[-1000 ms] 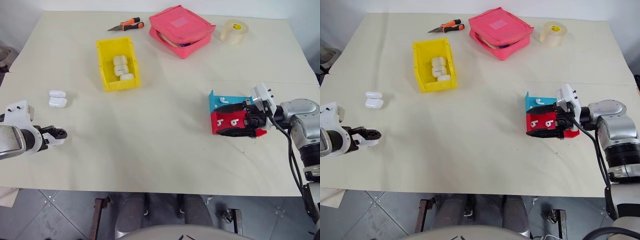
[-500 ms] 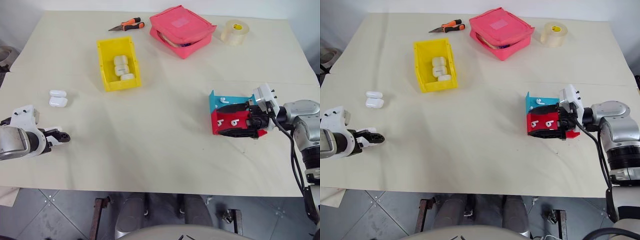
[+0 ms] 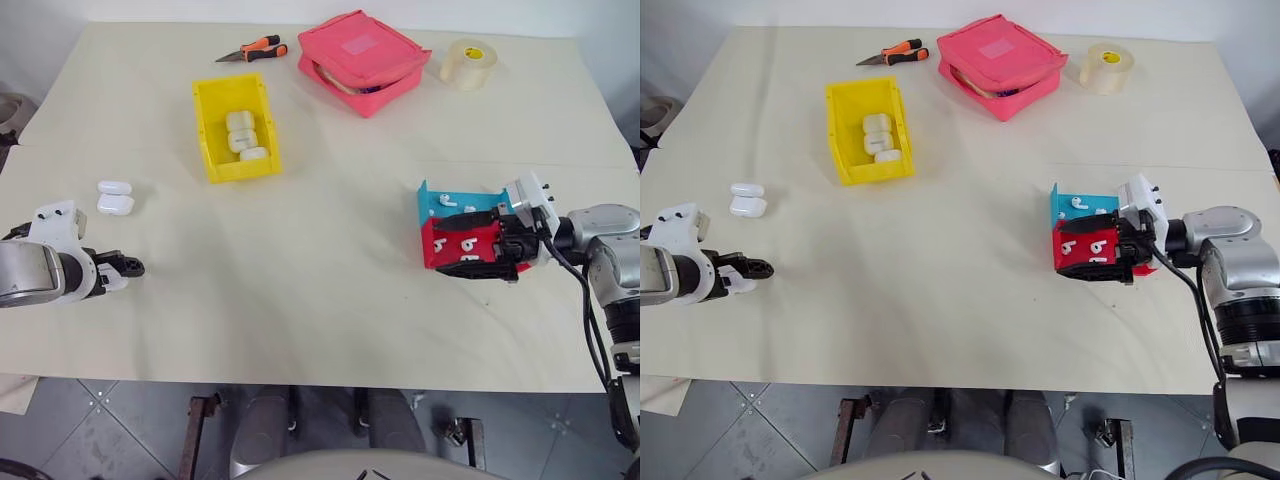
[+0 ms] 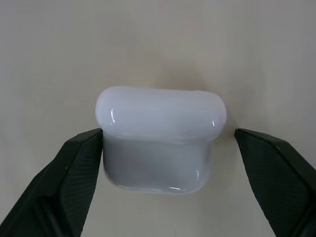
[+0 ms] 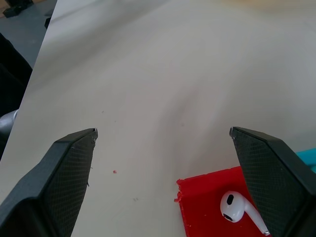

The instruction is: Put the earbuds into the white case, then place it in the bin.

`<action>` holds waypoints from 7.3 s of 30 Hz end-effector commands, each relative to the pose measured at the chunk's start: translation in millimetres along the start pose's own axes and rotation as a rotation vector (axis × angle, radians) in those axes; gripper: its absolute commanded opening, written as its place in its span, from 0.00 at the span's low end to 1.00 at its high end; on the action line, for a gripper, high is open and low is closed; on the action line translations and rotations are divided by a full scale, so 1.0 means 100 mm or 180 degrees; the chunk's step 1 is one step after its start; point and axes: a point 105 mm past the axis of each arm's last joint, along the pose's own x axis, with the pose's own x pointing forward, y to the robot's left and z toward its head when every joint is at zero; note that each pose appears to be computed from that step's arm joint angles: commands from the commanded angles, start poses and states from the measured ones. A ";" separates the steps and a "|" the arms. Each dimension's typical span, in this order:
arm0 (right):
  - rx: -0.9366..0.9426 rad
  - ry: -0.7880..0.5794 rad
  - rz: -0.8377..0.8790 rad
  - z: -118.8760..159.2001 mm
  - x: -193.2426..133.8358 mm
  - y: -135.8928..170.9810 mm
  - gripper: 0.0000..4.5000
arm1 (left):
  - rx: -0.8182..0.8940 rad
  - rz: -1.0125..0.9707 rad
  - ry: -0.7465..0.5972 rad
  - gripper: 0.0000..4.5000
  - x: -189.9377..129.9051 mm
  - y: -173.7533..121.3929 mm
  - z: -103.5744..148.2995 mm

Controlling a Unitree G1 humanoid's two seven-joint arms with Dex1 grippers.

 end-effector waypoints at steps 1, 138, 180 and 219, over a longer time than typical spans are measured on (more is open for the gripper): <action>-0.0113 0.0000 0.0058 0.09 -0.09 0.04 1.00 | -0.0012 0.0009 0.0014 0.72 -0.03 0.01 0.00; -0.0959 0.2732 -0.0554 -0.31 -0.27 -0.12 0.42 | 0.3148 -0.5870 -0.2823 0.62 -0.74 -3.17 -0.53; 0.0162 -0.1458 -0.1415 0.90 0.28 0.84 0.12 | 0.3250 -0.6515 -0.2634 0.62 -0.78 -3.33 -0.49; 0.0464 -0.1040 -0.1439 0.31 0.46 0.78 0.12 | 0.3256 -0.6548 -0.2961 0.62 -0.93 -3.32 -0.34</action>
